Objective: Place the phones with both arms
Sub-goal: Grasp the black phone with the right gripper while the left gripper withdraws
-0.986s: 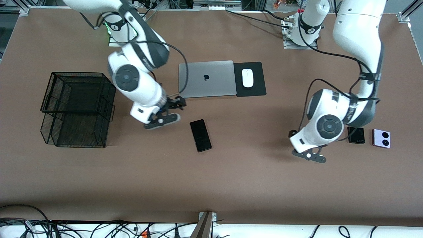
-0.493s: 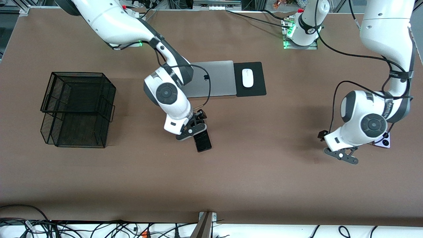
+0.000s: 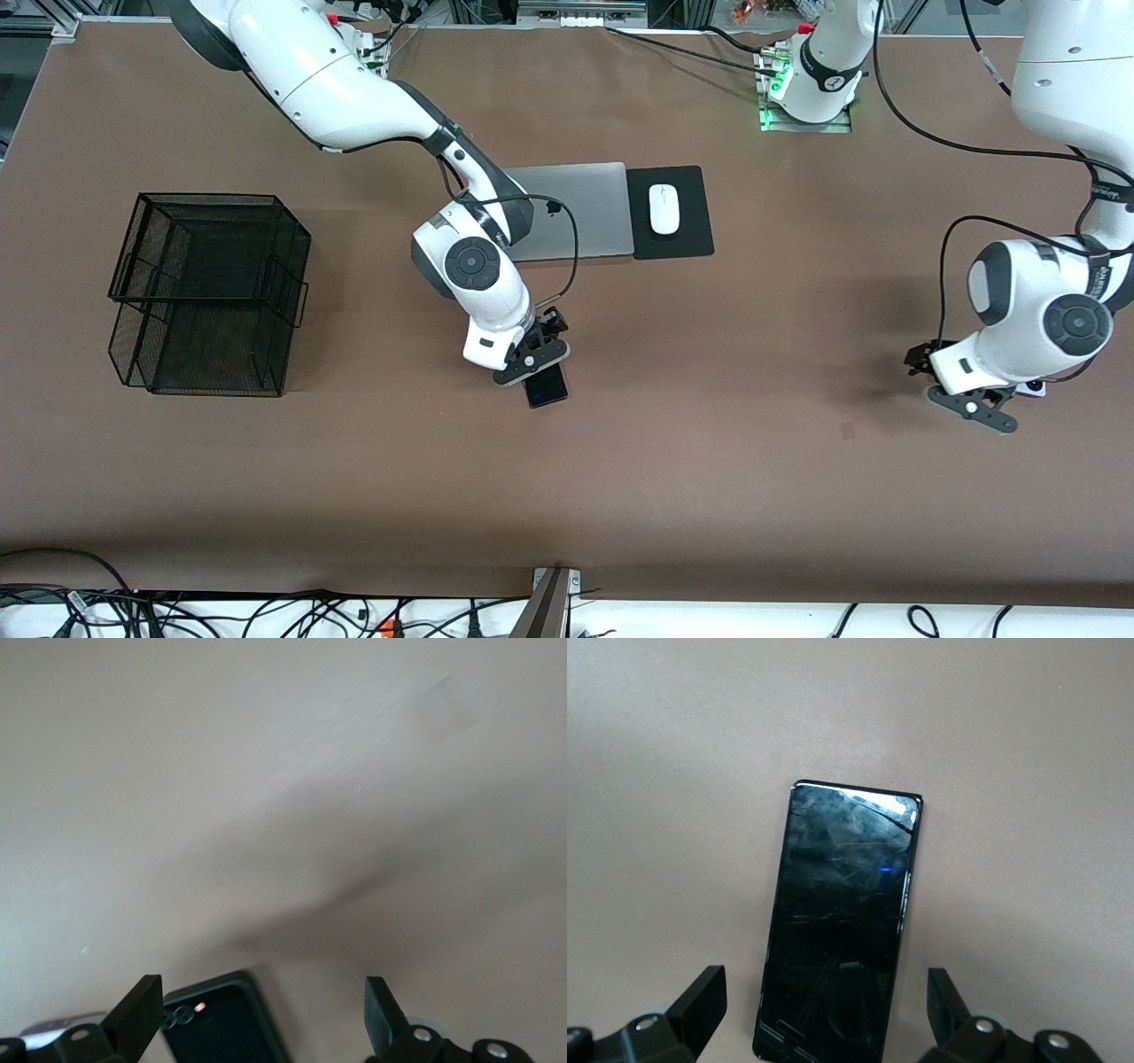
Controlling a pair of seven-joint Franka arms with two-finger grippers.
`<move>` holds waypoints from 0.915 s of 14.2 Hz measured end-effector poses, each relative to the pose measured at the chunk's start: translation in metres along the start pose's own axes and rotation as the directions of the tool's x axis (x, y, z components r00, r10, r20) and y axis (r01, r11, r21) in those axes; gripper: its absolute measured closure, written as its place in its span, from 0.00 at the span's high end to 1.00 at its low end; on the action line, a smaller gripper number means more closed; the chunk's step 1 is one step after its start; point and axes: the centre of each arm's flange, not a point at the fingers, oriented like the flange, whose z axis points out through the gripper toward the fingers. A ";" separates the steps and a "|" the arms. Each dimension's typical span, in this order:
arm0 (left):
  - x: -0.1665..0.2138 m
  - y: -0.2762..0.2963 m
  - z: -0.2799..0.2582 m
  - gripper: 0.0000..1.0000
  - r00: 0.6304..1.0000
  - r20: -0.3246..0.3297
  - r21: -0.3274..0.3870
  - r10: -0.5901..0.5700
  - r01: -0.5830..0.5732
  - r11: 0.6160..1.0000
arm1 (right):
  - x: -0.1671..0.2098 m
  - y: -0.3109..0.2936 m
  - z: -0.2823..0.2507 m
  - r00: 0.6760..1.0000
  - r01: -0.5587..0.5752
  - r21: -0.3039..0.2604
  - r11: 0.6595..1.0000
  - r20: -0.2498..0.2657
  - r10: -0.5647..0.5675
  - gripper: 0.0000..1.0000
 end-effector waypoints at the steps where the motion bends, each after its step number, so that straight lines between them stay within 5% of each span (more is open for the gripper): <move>1: -0.011 -0.013 0.003 1.00 1.000 -0.004 -0.004 -0.025 0.025 1.000 | -0.001 0.000 0.002 1.000 -0.017 0.000 1.000 0.003 0.017 1.00; 13: -0.064 -0.051 0.028 1.00 0.949 -0.070 -0.118 -0.307 0.298 0.947 | -0.013 -0.017 0.043 0.997 -0.077 -0.036 0.996 0.002 0.077 1.00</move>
